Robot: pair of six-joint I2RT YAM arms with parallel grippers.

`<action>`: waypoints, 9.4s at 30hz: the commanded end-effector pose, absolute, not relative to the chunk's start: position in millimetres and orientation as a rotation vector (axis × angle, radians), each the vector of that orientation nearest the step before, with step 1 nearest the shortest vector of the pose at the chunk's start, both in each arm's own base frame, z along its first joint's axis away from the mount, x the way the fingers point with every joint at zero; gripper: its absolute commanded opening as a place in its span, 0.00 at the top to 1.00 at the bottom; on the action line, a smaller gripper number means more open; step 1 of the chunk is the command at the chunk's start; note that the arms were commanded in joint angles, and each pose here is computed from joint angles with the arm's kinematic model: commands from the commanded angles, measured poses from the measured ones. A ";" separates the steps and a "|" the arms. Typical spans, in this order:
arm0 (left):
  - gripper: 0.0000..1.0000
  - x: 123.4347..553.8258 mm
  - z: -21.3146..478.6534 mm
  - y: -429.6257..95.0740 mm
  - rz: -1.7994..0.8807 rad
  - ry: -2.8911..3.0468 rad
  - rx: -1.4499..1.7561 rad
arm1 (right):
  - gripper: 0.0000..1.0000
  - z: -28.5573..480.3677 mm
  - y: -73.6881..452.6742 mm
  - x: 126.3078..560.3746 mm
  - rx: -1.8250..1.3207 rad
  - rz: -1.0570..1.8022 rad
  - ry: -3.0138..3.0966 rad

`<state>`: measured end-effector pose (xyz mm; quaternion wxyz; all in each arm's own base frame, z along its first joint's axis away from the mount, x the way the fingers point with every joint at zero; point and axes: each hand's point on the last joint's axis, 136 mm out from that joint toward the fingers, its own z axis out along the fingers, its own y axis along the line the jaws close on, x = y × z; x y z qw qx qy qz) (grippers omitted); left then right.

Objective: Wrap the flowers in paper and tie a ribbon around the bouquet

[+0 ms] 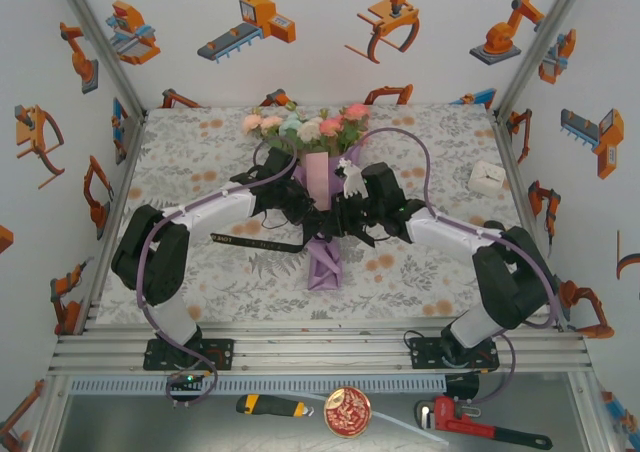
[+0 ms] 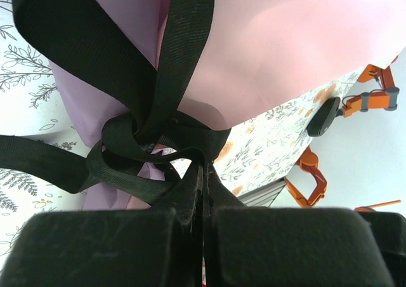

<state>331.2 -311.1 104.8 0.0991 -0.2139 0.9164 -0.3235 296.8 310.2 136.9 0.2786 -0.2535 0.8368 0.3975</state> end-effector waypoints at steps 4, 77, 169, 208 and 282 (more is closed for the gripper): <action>1.00 327.6 102.9 -303.1 -0.896 2.729 -0.632 | 0.65 127.9 312.6 316.5 -0.668 0.978 2.260; 1.00 308.8 92.3 -354.4 -1.296 2.733 -0.575 | 0.59 181.6 272.6 283.6 -0.641 1.012 2.108; 0.69 314.1 116.8 -336.2 -1.110 2.606 0.028 | 1.00 151.0 299.0 316.9 -0.577 1.125 1.945; 1.00 328.0 121.8 -306.4 -1.012 2.538 -0.019 | 0.92 131.9 284.4 316.1 -0.550 1.033 2.083; 1.00 343.8 132.8 -273.9 -1.018 2.483 -0.191 | 0.96 99.9 268.5 285.1 -0.551 1.040 2.181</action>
